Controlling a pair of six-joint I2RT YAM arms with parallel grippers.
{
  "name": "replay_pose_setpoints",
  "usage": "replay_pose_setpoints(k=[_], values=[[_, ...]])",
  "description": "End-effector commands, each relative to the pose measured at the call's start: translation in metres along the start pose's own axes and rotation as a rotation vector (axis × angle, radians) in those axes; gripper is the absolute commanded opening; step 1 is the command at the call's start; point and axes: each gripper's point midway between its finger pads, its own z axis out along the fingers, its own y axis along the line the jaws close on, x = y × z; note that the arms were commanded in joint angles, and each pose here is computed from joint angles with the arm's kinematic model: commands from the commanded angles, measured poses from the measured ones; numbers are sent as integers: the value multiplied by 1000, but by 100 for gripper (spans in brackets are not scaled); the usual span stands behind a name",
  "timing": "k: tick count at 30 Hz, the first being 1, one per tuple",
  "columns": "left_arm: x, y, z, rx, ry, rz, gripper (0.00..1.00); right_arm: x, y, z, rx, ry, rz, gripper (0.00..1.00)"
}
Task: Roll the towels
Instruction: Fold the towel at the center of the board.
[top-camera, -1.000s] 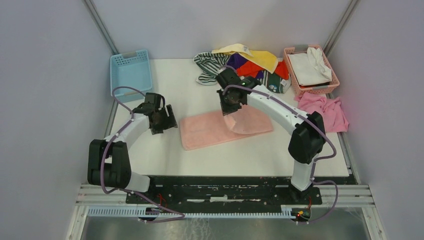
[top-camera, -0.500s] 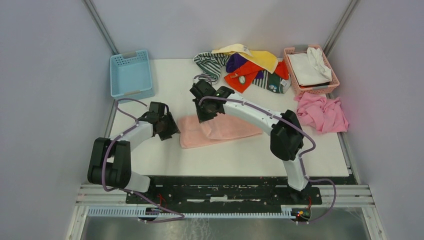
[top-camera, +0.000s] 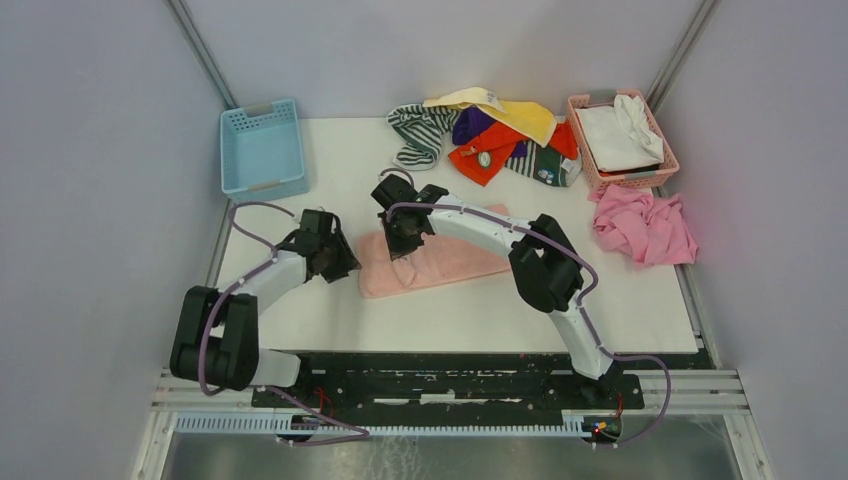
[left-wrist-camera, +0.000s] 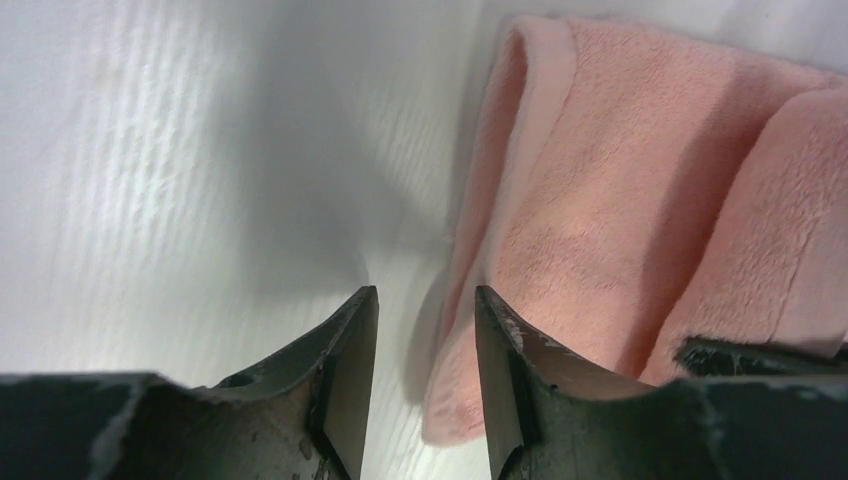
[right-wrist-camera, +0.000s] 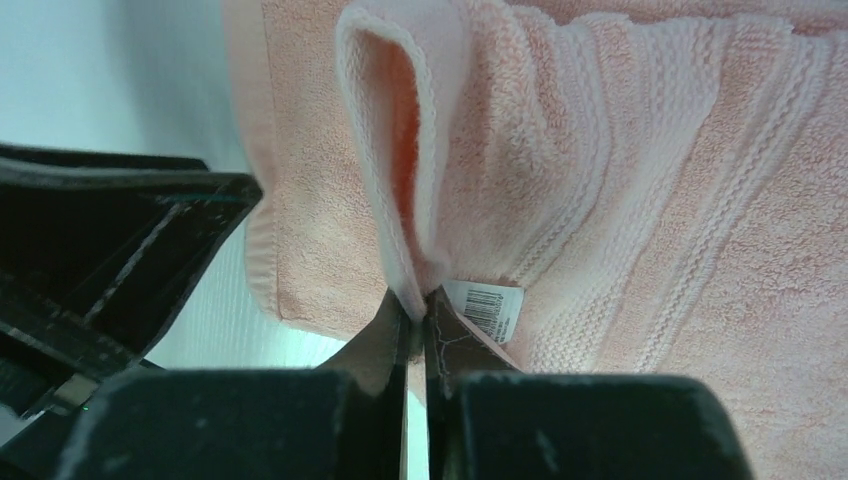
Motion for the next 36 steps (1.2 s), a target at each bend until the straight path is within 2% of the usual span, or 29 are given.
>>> replay_pose_setpoints(k=[1, 5, 12, 21, 27, 29, 34, 36], values=[[-14, 7, -30, -52, -100, -25, 49, -31, 22, -31, -63, -109, -2, 8], [-20, 0, -40, -16, -129, -18, 53, -33, 26, -39, -87, -123, 1, 9], [13, -1, -5, 1, -2, -19, 50, -32, 29, -38, -104, -113, 7, 10], [27, -1, 5, -8, 26, 0, 34, -33, 41, -48, -165, -117, 10, 12], [27, -1, 4, -15, 16, 3, 27, -23, 51, -29, -220, -64, 25, 15], [28, 0, 5, -21, 16, 5, 26, -19, 54, -21, -236, -42, 26, 20], [25, 6, 1, -54, -5, 6, 26, -14, 67, -24, -311, -9, -6, 49], [19, 10, -3, -82, -33, 1, 28, -17, 70, -37, -333, -23, -33, 56]])
